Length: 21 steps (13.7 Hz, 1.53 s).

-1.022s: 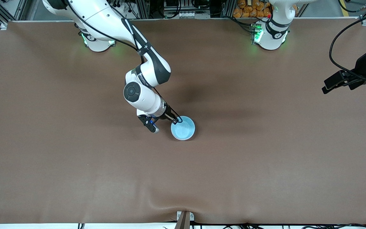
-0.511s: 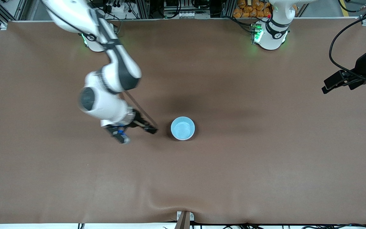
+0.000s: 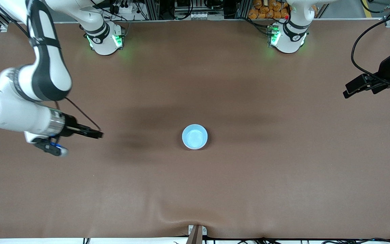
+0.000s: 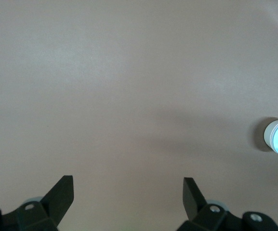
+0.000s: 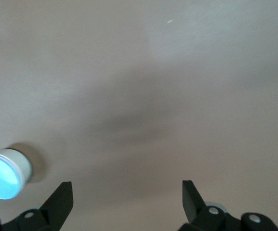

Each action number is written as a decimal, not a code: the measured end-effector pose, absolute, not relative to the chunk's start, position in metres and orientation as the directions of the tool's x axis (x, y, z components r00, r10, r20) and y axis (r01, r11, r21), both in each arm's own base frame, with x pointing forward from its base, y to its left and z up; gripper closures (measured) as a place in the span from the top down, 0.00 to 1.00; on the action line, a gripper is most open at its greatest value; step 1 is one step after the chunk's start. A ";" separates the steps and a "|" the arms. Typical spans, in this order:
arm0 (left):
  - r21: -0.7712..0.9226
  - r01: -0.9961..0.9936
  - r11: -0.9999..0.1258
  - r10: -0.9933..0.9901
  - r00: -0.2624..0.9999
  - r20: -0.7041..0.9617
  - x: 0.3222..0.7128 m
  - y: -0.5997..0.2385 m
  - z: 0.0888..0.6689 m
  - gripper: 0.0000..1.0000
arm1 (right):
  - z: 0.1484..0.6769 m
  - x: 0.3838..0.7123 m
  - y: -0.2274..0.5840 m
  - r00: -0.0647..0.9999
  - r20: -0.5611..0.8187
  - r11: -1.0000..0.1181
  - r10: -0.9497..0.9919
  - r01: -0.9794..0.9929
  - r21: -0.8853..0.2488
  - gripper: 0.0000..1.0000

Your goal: Stack pink and blue bowls on white bowl

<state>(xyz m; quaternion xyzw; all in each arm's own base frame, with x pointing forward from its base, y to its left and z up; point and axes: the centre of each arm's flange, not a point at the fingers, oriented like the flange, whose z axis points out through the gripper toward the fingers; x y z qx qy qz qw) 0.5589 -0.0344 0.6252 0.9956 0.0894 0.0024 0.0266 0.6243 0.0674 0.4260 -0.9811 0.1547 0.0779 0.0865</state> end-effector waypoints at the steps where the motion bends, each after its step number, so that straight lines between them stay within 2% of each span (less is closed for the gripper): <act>1: 0.054 0.178 -0.983 0.178 0.984 0.001 0.559 -0.035 0.626 1.00 | 0.440 0.618 0.056 0.949 -0.179 -0.949 -0.260 -0.285 -0.136 1.00; 6: 0.052 0.175 -0.983 0.175 0.985 -0.008 0.558 -0.036 0.626 1.00 | 0.504 0.588 -0.017 0.983 -0.142 -0.986 -0.121 -0.135 -0.096 1.00; 13: 0.051 0.171 -0.984 0.171 0.985 -0.007 0.555 -0.038 0.630 1.00 | 0.603 0.553 -0.023 0.991 -0.110 -0.997 -0.070 -0.074 -0.033 1.00; 21: 0.013 0.167 -0.986 0.167 0.985 0.037 0.552 -0.036 0.641 1.00 | 0.634 0.542 -0.027 0.990 -0.132 -0.998 -0.051 -0.056 -0.032 1.00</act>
